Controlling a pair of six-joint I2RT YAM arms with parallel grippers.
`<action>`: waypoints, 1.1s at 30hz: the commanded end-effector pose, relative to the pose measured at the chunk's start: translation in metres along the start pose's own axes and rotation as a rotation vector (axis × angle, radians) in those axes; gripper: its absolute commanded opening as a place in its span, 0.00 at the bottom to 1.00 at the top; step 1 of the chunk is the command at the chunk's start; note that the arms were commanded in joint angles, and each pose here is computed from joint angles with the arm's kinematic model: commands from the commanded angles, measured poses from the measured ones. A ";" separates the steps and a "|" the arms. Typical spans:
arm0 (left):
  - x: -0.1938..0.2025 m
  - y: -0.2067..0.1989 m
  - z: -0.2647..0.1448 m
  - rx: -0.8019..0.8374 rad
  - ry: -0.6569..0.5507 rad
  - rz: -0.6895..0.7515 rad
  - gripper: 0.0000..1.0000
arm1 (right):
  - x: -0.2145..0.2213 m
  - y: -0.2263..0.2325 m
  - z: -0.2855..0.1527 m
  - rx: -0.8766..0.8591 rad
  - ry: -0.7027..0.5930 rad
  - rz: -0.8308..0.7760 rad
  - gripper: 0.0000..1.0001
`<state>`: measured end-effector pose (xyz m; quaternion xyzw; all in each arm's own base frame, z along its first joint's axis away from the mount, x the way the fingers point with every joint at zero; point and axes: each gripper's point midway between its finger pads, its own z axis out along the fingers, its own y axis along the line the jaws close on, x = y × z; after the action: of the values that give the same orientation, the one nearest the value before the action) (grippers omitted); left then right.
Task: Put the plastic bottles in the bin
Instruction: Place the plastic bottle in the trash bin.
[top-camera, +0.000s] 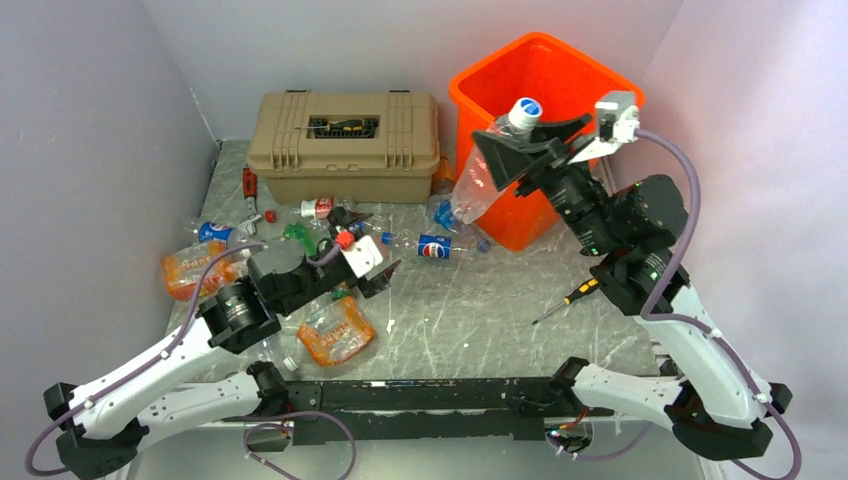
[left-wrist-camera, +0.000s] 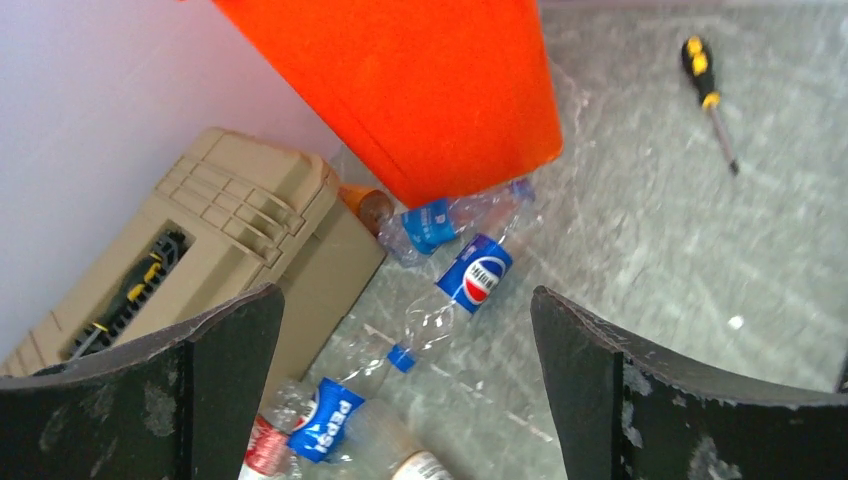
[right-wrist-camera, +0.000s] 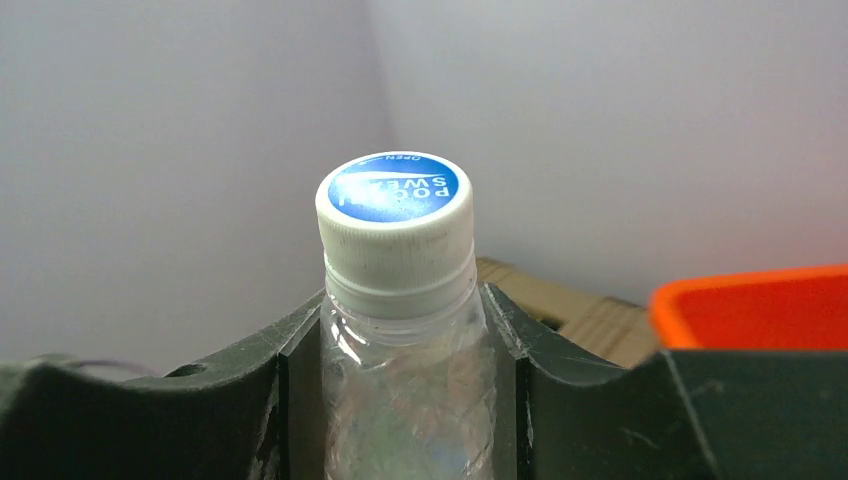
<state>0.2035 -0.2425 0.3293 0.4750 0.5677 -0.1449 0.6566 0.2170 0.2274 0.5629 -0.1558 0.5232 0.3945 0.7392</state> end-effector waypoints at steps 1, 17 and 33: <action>-0.028 0.013 -0.015 -0.072 -0.062 -0.289 0.99 | -0.039 -0.049 -0.015 0.264 -0.143 -0.168 0.17; 0.011 0.024 -0.026 -0.216 -0.047 -0.325 0.99 | -0.083 -0.112 -0.037 0.666 -0.281 -0.422 0.15; 0.045 0.036 -0.012 -0.337 0.101 -0.345 0.99 | -0.079 -0.268 0.012 0.909 -0.268 -0.291 0.14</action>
<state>0.2248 -0.2078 0.2971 0.3028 0.6821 -0.1525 0.6479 0.3966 0.0412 0.5850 0.1241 0.5128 -0.0425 0.8484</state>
